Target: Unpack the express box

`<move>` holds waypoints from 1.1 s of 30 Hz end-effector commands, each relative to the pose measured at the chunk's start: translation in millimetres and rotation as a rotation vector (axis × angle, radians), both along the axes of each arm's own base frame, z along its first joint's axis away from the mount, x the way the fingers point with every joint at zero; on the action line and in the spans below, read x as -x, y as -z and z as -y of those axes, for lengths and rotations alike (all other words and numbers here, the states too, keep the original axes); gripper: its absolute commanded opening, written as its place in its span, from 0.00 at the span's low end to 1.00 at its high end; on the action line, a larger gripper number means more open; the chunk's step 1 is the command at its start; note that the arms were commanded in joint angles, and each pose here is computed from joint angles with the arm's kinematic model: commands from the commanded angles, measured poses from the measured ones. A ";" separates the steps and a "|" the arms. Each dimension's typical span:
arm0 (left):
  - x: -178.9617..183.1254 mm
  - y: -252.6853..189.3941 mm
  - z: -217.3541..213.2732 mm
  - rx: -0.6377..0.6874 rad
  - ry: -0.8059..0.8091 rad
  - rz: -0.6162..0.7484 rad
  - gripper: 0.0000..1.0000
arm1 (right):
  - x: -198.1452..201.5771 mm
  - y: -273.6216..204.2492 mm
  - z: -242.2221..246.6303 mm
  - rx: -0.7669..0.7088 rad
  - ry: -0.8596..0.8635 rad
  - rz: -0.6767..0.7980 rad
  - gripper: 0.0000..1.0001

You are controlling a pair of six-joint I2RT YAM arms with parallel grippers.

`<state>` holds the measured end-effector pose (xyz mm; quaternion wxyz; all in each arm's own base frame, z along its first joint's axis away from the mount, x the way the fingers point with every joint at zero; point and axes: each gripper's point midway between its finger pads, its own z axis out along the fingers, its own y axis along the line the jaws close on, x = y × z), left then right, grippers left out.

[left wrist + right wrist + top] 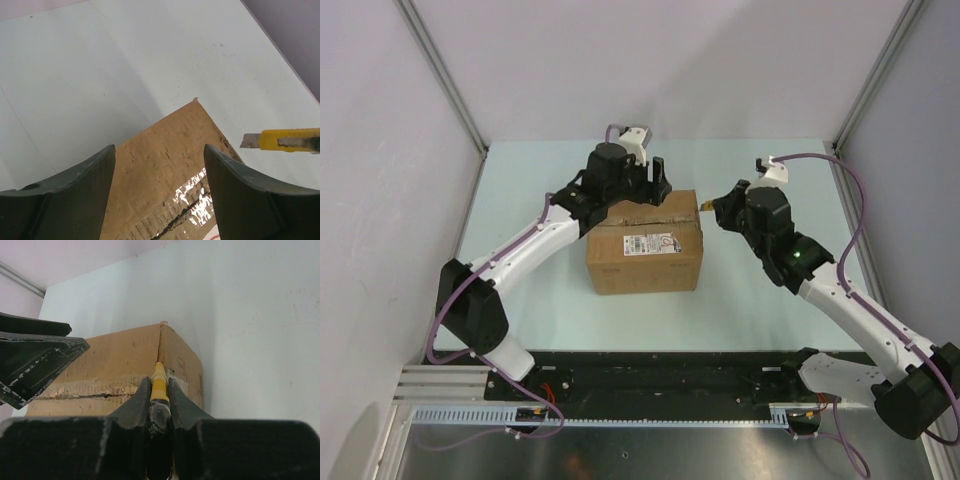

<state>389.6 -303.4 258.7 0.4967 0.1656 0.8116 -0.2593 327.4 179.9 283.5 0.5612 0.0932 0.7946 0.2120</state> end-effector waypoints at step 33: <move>9.0 63.8 -8.8 -0.046 -0.086 -0.196 0.58 | -12.9 8.7 -16.0 0.021 0.037 0.023 0.00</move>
